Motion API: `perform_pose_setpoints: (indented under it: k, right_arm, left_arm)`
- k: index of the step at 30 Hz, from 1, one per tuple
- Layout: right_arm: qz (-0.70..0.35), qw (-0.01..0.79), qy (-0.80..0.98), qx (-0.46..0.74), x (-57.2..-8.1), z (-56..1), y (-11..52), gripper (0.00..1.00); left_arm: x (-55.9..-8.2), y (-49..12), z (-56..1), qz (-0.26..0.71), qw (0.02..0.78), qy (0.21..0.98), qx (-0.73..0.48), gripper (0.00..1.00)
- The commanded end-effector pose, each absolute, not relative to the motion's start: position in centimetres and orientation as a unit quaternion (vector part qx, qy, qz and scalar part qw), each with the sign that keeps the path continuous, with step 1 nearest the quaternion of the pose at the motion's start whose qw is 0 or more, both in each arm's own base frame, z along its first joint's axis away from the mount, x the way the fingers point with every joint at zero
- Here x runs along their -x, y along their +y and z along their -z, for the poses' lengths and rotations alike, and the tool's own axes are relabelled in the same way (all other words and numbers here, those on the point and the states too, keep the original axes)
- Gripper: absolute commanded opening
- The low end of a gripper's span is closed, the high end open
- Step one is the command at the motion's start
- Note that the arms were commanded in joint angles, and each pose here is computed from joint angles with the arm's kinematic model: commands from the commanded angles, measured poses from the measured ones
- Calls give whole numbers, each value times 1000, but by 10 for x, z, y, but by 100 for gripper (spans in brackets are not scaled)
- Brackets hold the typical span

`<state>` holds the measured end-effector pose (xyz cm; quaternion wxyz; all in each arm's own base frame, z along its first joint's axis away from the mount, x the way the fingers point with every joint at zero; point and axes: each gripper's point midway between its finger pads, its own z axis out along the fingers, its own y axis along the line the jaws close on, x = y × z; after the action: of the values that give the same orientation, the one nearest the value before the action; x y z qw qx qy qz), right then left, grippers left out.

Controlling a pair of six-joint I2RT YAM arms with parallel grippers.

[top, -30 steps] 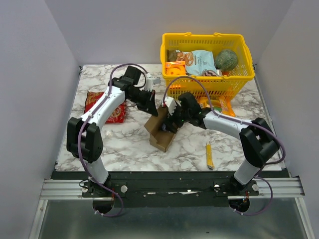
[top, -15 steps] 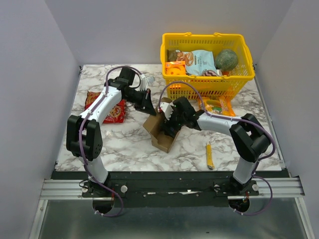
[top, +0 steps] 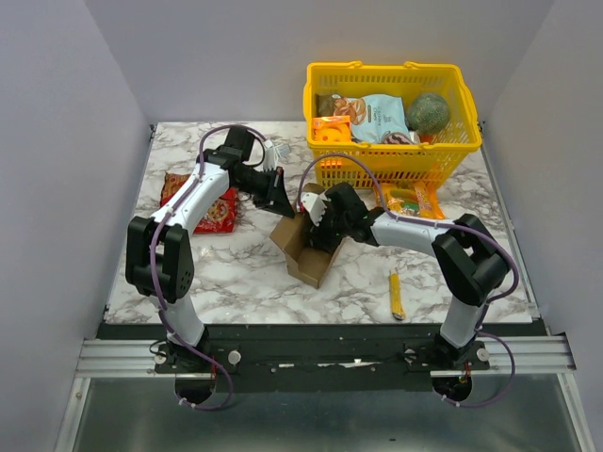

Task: Unpack the express box

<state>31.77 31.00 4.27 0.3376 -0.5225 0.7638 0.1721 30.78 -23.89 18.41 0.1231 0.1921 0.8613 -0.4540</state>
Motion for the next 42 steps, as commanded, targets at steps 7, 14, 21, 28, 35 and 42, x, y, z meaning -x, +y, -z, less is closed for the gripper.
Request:
perform_pose_setpoints:
  k: [7,14,21,28,35,42]
  right_arm:
    - [-175,359,725,561,-306,-84,310,30]
    - [-245,390,675,577,-270,-137,309,29]
    - [-189,372,742,525,-281,-151,258,29]
    - [-98,347,813,457,-311,-137,143,30]
    - [-56,295,836,458,-285,-105,82,30]
    - [-29,207,884,417,-256,-48,37,42]
  left_arm:
    - [-305,-244,-180,458,115,856,-208,0]
    - [-311,-245,-175,456,113,857,-210,0]
    - [-333,-240,-187,416,154,873,-201,0]
    - [-321,-242,-197,434,150,869,-184,0]
    - [-322,-234,-184,384,160,875,-247,0]
    - [-307,-234,-189,381,155,874,-260,11]
